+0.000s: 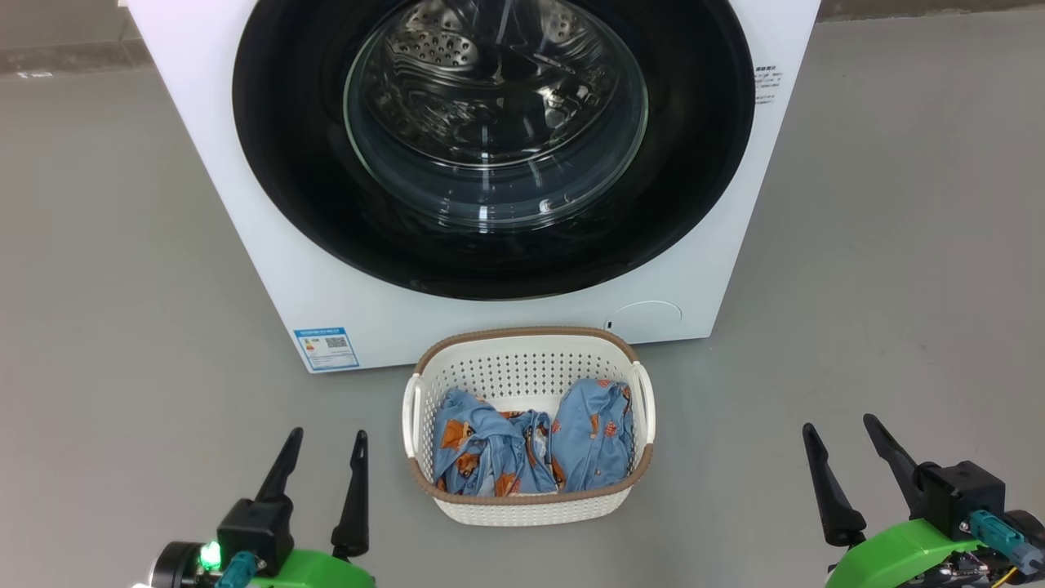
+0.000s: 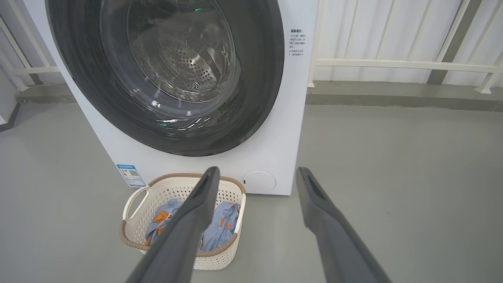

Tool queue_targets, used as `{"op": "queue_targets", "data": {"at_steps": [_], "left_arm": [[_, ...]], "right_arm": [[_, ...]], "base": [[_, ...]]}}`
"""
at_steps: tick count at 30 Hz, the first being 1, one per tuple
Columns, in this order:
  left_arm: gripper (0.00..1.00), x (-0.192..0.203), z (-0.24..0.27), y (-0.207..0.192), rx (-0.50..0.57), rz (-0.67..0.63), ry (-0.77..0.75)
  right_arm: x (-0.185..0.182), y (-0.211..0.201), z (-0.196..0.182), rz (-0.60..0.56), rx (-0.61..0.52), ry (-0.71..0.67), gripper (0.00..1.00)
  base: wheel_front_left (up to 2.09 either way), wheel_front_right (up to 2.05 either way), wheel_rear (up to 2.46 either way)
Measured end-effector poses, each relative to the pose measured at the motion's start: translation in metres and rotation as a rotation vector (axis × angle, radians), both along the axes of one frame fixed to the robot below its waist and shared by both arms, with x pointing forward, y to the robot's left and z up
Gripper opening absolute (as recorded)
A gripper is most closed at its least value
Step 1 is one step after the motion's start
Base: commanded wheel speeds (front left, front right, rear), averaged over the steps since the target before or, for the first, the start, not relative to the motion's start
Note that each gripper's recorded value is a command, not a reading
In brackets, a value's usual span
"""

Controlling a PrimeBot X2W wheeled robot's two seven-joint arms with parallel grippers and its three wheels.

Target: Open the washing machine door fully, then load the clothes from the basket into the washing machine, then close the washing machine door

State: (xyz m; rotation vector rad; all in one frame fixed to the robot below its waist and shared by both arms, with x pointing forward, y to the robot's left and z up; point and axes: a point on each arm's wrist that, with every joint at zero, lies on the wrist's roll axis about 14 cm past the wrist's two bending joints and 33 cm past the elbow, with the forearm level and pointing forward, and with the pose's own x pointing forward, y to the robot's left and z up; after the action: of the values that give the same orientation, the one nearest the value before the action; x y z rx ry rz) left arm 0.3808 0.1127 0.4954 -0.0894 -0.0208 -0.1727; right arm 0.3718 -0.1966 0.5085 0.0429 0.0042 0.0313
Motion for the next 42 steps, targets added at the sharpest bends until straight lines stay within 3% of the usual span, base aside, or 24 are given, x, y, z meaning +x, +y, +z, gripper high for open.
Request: {"op": "queue_targets", "data": {"at_steps": [17, 42], "left_arm": [[1.0, 0.0037, 0.0033, 0.0004, 0.012, 0.004, -0.012], [1.0, 0.0065, 0.0052, -0.0006, 0.009, 0.004, -0.018]], "right_arm": [[0.0002, 0.0004, -0.0006, -0.001, 0.003, 0.002, 1.0], [0.0, -0.0044, -0.0003, -0.016, 0.004, -0.006, 1.0]], "base": [[0.21, 0.22, -0.42], [1.07, 1.07, -2.14]]}}
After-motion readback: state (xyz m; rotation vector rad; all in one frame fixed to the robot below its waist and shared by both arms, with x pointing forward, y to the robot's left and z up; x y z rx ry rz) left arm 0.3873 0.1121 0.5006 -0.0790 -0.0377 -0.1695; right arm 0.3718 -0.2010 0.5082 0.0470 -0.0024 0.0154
